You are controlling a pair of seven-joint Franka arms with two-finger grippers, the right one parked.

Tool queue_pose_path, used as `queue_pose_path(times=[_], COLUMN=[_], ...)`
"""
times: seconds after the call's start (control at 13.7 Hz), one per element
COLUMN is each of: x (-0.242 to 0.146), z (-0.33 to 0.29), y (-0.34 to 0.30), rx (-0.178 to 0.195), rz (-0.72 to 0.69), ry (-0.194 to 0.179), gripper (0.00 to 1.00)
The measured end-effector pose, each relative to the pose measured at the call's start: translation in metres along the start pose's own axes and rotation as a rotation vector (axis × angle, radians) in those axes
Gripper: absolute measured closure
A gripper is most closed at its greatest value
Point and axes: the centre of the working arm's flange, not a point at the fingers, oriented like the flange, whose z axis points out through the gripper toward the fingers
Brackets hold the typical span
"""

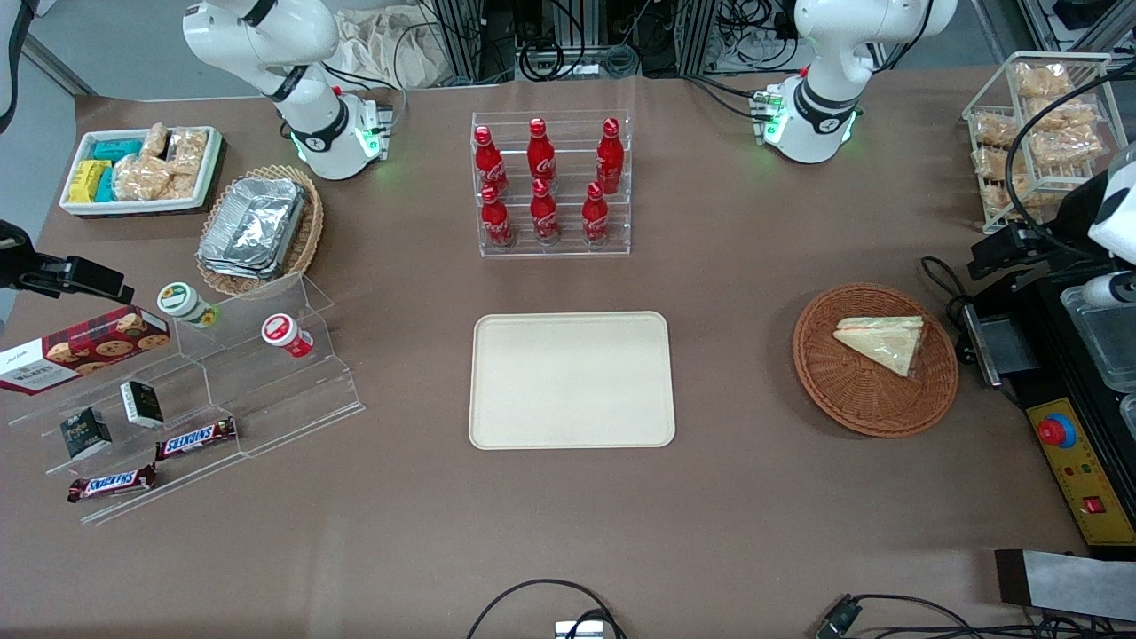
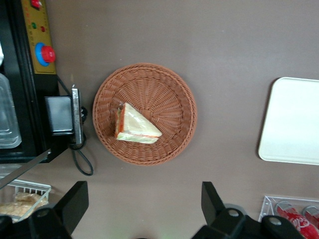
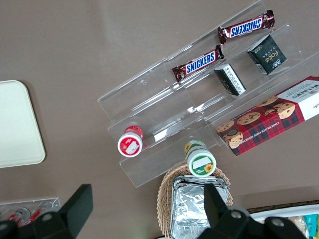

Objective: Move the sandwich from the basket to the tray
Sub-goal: 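Move the left gripper down over the wrapped sandwich in the wicker basket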

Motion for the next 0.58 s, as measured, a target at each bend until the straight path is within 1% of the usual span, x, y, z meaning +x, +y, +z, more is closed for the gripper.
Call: queue_pose_path(times=[0.36,0.44,0.58], x=[0.001,0.003,0.007], z=[0.006,0.009,0.02], y=[0.001,0.0,-0.002], rx=[0.014,0.023,0.058], rz=[-0.02,-0.041,-0.093], ry=[-0.017,-0.023,-0.038], gripper=[0.0,0.0,0.0])
